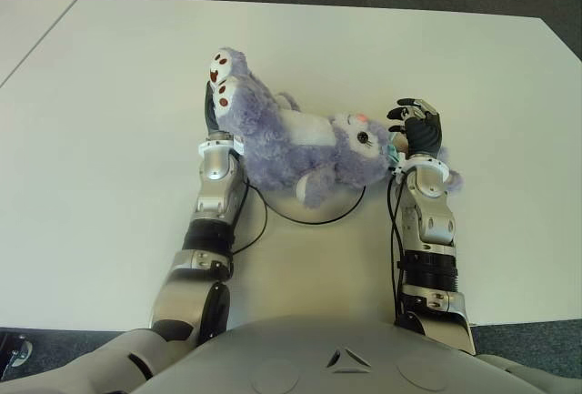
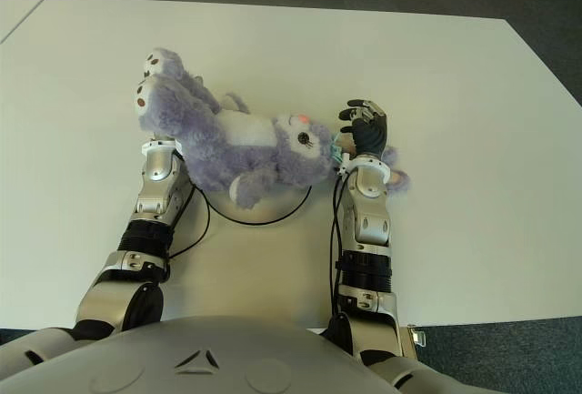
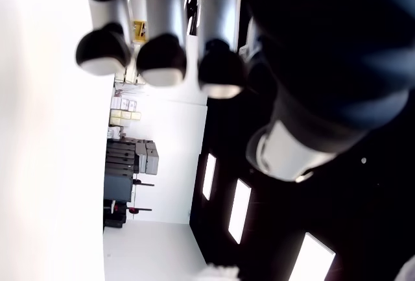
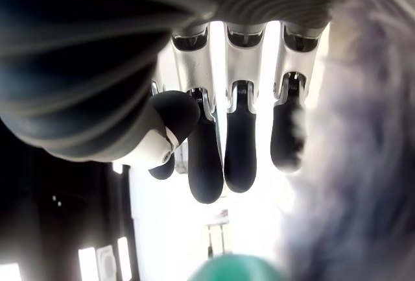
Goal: Put the doll into the plate.
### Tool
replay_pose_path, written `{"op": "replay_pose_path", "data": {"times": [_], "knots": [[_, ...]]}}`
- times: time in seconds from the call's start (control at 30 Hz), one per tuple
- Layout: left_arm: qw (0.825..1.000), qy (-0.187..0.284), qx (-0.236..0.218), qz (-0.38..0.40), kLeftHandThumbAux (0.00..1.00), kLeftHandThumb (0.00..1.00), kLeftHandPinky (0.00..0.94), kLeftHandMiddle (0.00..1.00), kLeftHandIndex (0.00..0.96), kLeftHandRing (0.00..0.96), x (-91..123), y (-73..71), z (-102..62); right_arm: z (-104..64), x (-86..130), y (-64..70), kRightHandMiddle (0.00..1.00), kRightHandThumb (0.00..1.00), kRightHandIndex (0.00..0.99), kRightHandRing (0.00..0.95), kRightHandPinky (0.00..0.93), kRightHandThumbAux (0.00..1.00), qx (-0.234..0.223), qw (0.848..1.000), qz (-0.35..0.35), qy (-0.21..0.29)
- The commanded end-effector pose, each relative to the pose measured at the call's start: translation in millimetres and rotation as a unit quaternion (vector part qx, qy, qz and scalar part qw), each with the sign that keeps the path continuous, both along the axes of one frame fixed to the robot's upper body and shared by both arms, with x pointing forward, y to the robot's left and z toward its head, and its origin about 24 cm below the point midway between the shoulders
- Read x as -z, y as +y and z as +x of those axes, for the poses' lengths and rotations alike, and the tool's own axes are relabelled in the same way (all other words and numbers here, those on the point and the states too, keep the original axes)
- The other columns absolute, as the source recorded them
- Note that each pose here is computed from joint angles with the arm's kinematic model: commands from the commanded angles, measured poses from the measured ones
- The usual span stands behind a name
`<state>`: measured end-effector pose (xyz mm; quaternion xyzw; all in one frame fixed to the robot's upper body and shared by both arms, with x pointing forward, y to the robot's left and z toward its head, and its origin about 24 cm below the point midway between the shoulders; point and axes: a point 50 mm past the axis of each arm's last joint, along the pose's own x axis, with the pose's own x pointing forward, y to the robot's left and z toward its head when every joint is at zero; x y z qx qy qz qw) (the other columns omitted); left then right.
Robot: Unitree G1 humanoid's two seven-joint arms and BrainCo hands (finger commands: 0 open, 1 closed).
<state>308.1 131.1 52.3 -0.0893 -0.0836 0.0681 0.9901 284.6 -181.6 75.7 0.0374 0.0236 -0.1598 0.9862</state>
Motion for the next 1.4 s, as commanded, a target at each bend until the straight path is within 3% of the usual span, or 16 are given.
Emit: {"op": "replay_pose_path", "data": {"times": [0.03,0.47,1.1,1.13,1.23,1.4], "knots": [[0.997,0.076,-0.009,-0.019,0.771,0.428,0.865,0.869,0.792,0.867,39.1,-3.8,-23.0,-2.1,4.9,3.5,0.558,0.847,0.424,0.828,0.839,0.674,-0.003,1.0,0.02,0.018],[0.996,0.082,-0.007,-0.02,0.791,0.4,0.852,0.865,0.799,0.866,40.8,-2.9,-24.4,-5.0,3.5,4.0,0.554,0.845,0.419,0.833,0.848,0.675,-0.013,0.998,0.051,0.023],[0.996,0.082,-0.006,-0.022,0.773,0.436,0.861,0.871,0.796,0.869,41.9,-1.4,-24.2,-9.9,1.3,-1.8,0.563,0.847,0.426,0.834,0.846,0.674,-0.046,0.999,0.012,0.02],[0.996,0.082,-0.006,-0.021,0.775,0.435,0.859,0.87,0.796,0.868,42.0,-1.4,-24.2,-10.3,1.3,-2.0,0.669,0.8,0.432,0.841,0.853,0.688,-0.048,0.999,0.01,0.02],[0.996,0.083,-0.007,-0.02,0.775,0.434,0.862,0.87,0.793,0.868,42.3,-1.4,-24.2,-10.9,1.8,-2.3,0.799,0.744,0.438,0.851,0.862,0.705,-0.057,0.998,0.004,0.018],[0.996,0.083,-0.009,-0.018,0.768,0.44,0.862,0.869,0.787,0.866,41.7,-1.6,-23.7,-11.6,2.1,-3.0,0.853,0.721,0.441,0.856,0.866,0.712,-0.071,0.997,0.007,0.012]]}}
